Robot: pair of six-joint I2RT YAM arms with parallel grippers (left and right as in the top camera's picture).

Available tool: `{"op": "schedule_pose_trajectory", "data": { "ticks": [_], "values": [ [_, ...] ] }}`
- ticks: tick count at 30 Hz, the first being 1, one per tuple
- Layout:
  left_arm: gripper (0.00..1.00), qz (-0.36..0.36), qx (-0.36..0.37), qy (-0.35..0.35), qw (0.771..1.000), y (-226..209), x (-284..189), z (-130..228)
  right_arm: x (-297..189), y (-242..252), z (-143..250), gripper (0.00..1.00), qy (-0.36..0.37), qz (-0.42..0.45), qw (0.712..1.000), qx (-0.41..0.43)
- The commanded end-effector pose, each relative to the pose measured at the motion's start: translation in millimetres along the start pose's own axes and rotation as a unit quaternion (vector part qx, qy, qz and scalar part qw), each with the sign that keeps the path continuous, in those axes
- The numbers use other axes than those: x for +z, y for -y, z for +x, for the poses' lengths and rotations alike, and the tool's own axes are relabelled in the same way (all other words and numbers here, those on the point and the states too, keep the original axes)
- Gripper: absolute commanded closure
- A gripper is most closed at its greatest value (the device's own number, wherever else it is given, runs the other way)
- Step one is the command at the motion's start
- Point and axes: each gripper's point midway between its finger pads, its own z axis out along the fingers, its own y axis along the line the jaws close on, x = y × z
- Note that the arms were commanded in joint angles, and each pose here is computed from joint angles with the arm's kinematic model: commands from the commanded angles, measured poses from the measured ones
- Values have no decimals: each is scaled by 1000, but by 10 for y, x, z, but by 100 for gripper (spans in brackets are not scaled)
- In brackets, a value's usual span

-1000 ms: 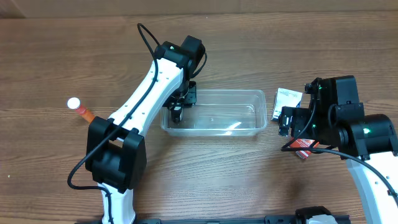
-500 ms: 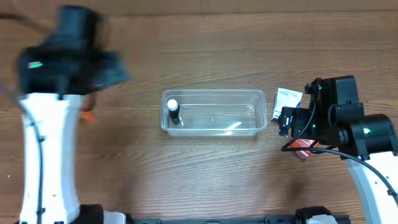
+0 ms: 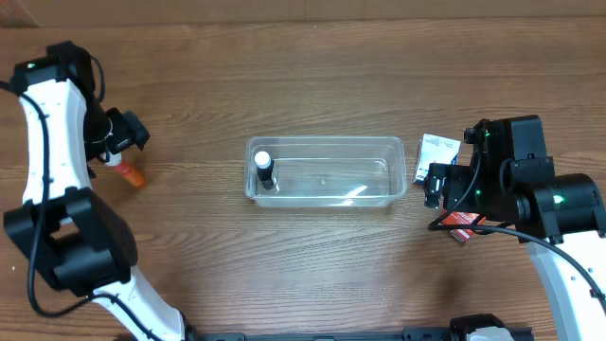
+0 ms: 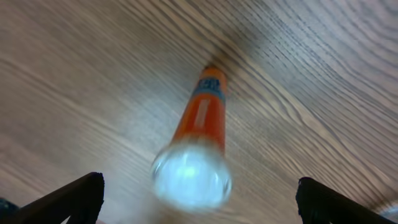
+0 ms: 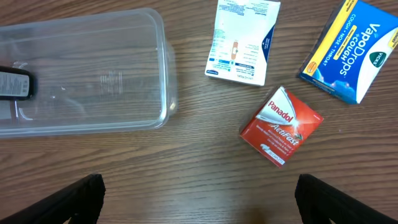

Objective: Pack container
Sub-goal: 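Move the left gripper back and grasp the orange Redoxon tube, then place the Redoxon tube upright beside the bottle in the container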

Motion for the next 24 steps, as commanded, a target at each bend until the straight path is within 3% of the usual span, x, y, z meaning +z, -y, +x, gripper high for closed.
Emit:
{"op": "schedule_pose_trajectory", "data": {
  "ticks": [1, 3, 5, 6, 8, 9, 15, 17, 20, 24],
  "values": [
    [0, -9, 11, -34, 999, 31, 286, -8, -85, -7, -75, 0, 18, -1, 1000, 0],
    [9, -13, 12, -44, 999, 45, 382, -15, -85, -7, -74, 0, 18, -1, 1000, 0],
    [25, -15, 13, -46, 999, 46, 414, -19, -85, -7, -74, 0, 18, -1, 1000, 0],
    [42, -19, 15, -44, 999, 32, 412, -27, -85, -7, -75, 0, 18, -1, 1000, 0],
    [67, -33, 19, -40, 998, -17, 410, -40, -85, -7, -74, 0, 18, -1, 1000, 0],
    [72, -38, 19, -39, 998, -35, 409, -45, -85, -7, -74, 0, 18, -1, 1000, 0],
    [89, -43, 18, -38, 998, -63, 369, -24, -85, -6, -75, 0, 18, -1, 1000, 0],
    [90, -38, 21, -29, 999, -42, 251, 13, -85, -6, -76, 0, 18, -1, 1000, 0],
    [90, 0, 24, 8, 1000, 73, -168, 144, -85, -7, -75, 0, 18, -1, 1000, 0],
    [91, 111, 90, 83, 986, 479, -1059, 696, -85, -7, -74, 0, 18, -1, 1000, 0]
  ]
}}
